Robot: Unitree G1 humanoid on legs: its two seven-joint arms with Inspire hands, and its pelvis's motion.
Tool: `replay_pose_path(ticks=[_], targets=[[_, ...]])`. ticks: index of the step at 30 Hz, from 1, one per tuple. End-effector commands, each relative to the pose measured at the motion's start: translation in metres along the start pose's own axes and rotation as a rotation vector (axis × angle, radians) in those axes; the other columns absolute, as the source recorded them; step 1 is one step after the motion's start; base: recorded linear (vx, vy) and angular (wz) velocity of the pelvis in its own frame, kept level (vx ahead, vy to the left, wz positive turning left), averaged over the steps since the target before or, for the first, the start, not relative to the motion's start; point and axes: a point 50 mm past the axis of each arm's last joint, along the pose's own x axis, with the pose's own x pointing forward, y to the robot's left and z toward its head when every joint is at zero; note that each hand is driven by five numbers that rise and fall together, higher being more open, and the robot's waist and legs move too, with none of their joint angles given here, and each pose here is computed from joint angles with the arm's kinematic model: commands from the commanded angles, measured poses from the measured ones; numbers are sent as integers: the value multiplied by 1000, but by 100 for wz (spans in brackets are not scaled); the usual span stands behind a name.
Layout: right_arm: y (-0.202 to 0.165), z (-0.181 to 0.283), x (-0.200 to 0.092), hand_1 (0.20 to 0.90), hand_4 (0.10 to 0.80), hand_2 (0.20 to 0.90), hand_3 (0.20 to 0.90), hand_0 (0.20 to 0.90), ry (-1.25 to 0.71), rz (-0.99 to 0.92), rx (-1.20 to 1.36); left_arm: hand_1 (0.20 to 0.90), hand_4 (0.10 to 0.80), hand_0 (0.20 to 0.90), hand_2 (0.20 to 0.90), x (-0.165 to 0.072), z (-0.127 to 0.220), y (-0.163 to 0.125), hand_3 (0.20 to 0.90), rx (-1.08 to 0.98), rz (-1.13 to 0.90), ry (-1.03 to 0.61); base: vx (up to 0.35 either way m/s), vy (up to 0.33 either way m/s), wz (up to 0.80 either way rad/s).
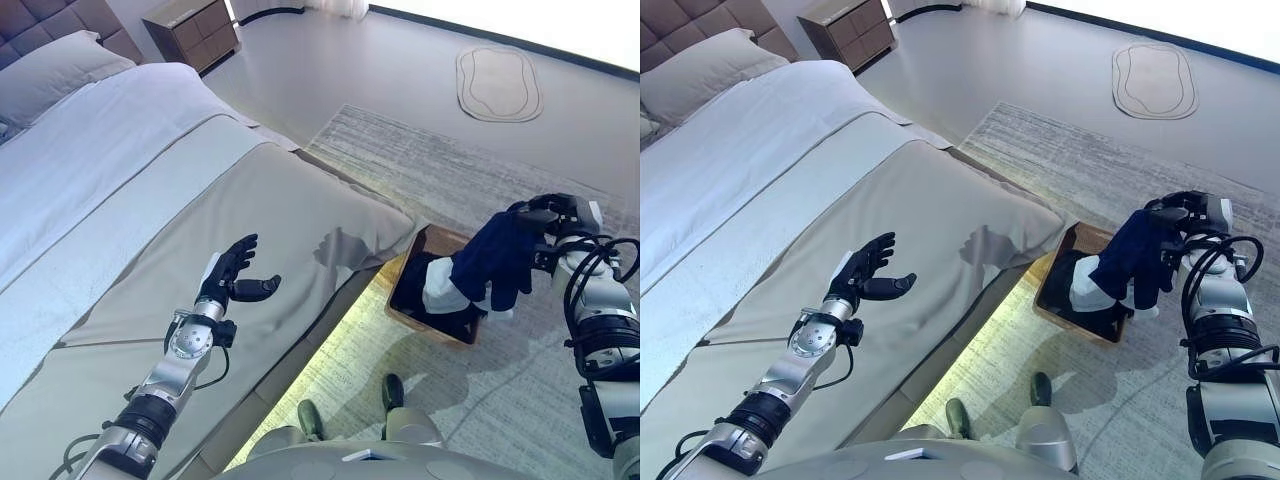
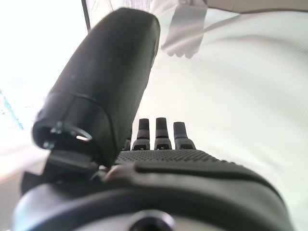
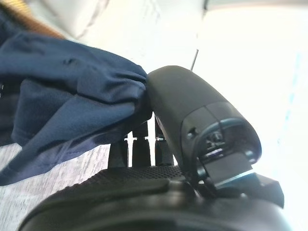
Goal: Pick up the clothes from the bed and place them into the basket
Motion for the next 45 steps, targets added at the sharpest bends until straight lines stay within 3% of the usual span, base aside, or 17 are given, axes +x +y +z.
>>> replay_pose_path(ticks=[1,14,24,25,26,45], targets=[[-27,54,5,300,100,300,200,300,-201,-63,-46,900,800,900,900,11,44,7,900,29,18,-223,-13,-10,-3],[-31,38,8,300,100,300,200,300,-143,-43,-8,900,800,900,900,15,53,5,900,28,12,-246,-8,-2,0],[-8,32,5,300,100,300,200,300,-146,84,-29,900,800,900,900,13,51,4,900,21,4,-242,4,-3,1],[-6,28,5,519,355,519,455,519,-137,81,-37,900,800,900,900,13,51,5,900,22,3,-239,23,-20,4],[-5,27,5,900,800,900,900,900,-131,80,-38,900,800,900,900,12,50,4,900,23,4,-238,17,-17,6],[-2,9,5,900,800,900,900,900,-58,25,-115,900,800,900,900,7,39,5,900,28,12,-212,3,0,3]])
